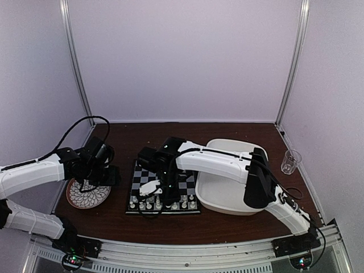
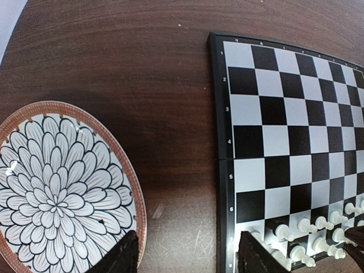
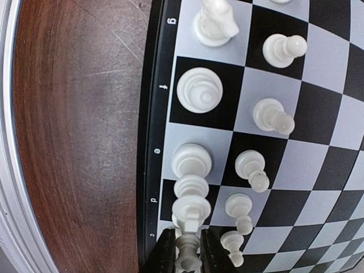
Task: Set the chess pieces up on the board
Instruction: Pick up the king from e1.
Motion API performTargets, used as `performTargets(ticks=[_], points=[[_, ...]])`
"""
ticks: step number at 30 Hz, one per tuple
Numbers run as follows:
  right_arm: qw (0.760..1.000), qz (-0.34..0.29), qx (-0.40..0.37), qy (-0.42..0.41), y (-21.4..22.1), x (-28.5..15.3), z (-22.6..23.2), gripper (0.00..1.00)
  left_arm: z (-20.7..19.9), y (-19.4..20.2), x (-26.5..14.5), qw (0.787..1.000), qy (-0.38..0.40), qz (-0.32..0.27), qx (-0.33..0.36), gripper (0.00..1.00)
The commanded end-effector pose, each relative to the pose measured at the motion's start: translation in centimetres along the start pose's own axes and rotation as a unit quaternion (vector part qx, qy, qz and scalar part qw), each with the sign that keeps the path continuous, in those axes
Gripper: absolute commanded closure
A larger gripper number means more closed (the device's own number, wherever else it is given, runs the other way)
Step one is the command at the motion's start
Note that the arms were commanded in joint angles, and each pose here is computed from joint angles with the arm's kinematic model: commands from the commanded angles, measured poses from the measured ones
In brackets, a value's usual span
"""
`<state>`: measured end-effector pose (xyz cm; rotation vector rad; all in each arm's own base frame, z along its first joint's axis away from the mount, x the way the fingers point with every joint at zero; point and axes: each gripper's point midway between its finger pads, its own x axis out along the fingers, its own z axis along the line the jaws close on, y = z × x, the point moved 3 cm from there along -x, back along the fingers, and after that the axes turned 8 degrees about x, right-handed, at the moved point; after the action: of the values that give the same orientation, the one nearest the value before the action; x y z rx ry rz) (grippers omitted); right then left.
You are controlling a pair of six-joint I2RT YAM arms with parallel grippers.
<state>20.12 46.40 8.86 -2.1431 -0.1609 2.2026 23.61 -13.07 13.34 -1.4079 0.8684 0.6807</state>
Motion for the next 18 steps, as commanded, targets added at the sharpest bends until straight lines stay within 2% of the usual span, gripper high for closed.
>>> performTargets(ticks=[1, 13, 18], points=[[1.0, -0.003, -0.004, -0.004, -0.65, 0.4, 0.6, 0.81, -0.34, -0.59, 0.3, 1.0, 0.008, -0.008, 0.003, 0.4], [1.0, -0.002, -0.006, -0.001, -0.74, 0.28, 0.81, 0.81, -0.61, -0.51, 0.7, 1.0, 0.012, -0.002, 0.004, 0.4], [1.0, -0.003, -0.001, 0.02, -0.87, 0.14, 0.2, 0.73, -0.64, -0.51, 0.66, 1.0, 0.013, -0.002, 0.003, 0.4]])
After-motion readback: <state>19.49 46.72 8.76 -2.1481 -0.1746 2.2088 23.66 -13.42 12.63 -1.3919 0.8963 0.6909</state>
